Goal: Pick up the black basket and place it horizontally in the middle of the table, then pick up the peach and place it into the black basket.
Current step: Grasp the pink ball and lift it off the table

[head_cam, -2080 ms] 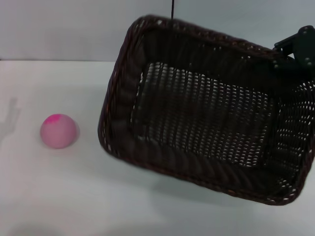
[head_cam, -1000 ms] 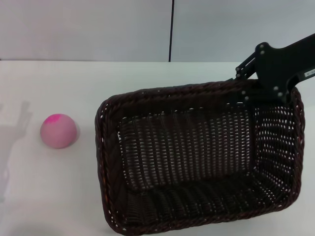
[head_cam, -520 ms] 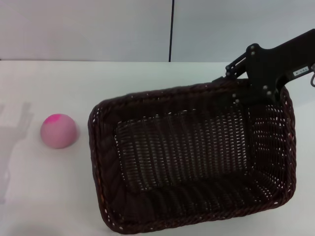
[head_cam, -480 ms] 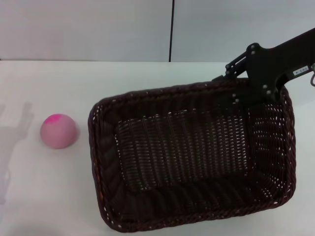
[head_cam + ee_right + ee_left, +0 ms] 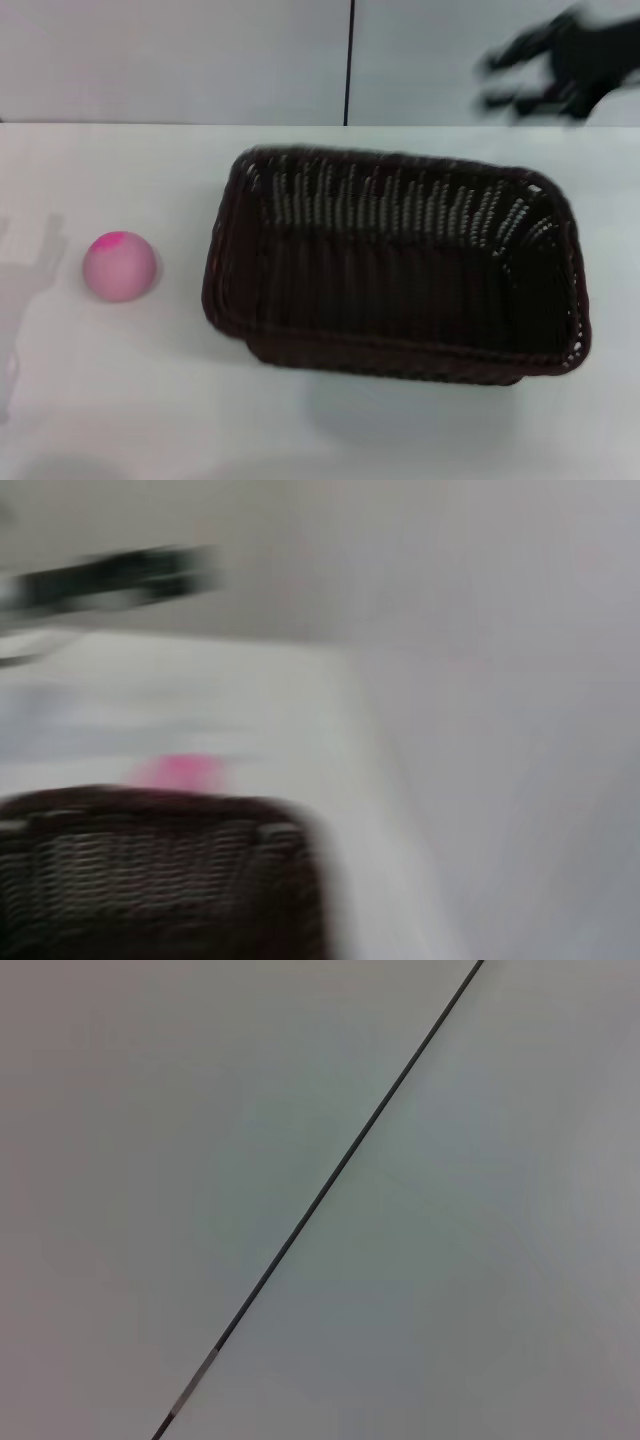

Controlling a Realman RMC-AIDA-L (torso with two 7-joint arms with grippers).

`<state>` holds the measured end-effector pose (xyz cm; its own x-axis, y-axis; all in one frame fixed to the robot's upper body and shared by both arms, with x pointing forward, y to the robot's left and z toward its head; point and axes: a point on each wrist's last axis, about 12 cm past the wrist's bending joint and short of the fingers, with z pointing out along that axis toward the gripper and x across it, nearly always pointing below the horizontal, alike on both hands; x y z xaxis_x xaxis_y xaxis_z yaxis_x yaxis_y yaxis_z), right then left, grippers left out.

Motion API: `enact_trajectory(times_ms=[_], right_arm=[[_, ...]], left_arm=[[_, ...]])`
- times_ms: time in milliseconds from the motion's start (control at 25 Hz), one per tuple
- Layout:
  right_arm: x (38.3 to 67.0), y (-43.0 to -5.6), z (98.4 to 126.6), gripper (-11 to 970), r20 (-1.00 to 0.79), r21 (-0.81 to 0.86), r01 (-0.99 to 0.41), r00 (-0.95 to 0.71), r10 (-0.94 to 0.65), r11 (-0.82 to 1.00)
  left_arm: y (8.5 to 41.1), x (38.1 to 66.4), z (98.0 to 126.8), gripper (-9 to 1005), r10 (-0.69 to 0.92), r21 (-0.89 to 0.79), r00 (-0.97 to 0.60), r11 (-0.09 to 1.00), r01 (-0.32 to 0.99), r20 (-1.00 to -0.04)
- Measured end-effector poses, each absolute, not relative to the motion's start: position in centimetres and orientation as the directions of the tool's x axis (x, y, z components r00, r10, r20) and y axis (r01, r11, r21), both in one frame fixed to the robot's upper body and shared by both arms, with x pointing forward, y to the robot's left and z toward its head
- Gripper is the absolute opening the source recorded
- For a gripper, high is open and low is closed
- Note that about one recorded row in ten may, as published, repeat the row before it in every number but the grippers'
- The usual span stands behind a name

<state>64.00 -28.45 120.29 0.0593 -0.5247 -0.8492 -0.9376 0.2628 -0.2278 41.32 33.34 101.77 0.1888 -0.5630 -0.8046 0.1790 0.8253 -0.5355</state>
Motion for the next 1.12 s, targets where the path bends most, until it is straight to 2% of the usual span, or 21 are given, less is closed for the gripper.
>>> enact_trajectory(times_ms=[80, 120, 160, 320, 560, 720, 800, 840, 1120], right_arm=[[64.2, -31.8, 121.0, 430, -0.894, -0.277, -0.871, 0.079, -0.441, 0.405], [63.7, -34.4, 121.4, 430, -0.929, -0.296, -0.807, 0.120, -0.349, 0.510], [63.7, -34.4, 121.4, 430, -0.929, -0.296, -0.807, 0.120, -0.349, 0.510], [61.4, -37.4, 120.4, 430, -0.967, -0.253, -0.708, 0.171, -0.187, 0.659], [56.1, -38.4, 115.4, 430, -0.981, -0.044, -0.583, 0.177, 0.073, 0.811], [51.7, -38.2, 111.7, 430, -0.962, 0.091, -0.493, 0.181, 0.204, 0.865], [51.1, -38.1, 111.2, 430, -0.959, 0.112, -0.485, 0.176, 0.222, 0.867], [49.8, -38.1, 109.9, 430, -0.953, 0.159, -0.464, 0.158, 0.259, 0.871], [47.0, -38.8, 107.6, 430, -0.936, 0.226, -0.372, 0.173, 0.306, 0.900]], left_arm=[[33.4, 41.1, 101.7, 791, -0.559, -0.532, 0.184, 0.828, 0.178, -0.809], [33.5, 41.0, 101.6, 791, -0.555, -0.529, 0.177, 0.830, 0.175, -0.813], [33.5, 41.0, 101.6, 791, -0.555, -0.529, 0.177, 0.830, 0.175, -0.813], [33.7, 40.8, 101.5, 790, -0.546, -0.521, 0.161, 0.835, 0.176, -0.822], [33.8, 40.7, 101.4, 789, -0.524, -0.495, 0.137, 0.846, 0.195, -0.841], [34.1, 41.1, 101.5, 788, -0.407, -0.378, 0.027, 0.868, 0.322, -0.913], [34.2, 41.3, 101.5, 788, -0.379, -0.354, 0.006, 0.870, 0.343, -0.925], [34.2, 41.5, 101.4, 787, -0.331, -0.316, -0.024, 0.874, 0.369, -0.943], [33.4, 42.3, 100.0, 786, -0.185, -0.209, -0.101, 0.902, 0.377, -0.978]])
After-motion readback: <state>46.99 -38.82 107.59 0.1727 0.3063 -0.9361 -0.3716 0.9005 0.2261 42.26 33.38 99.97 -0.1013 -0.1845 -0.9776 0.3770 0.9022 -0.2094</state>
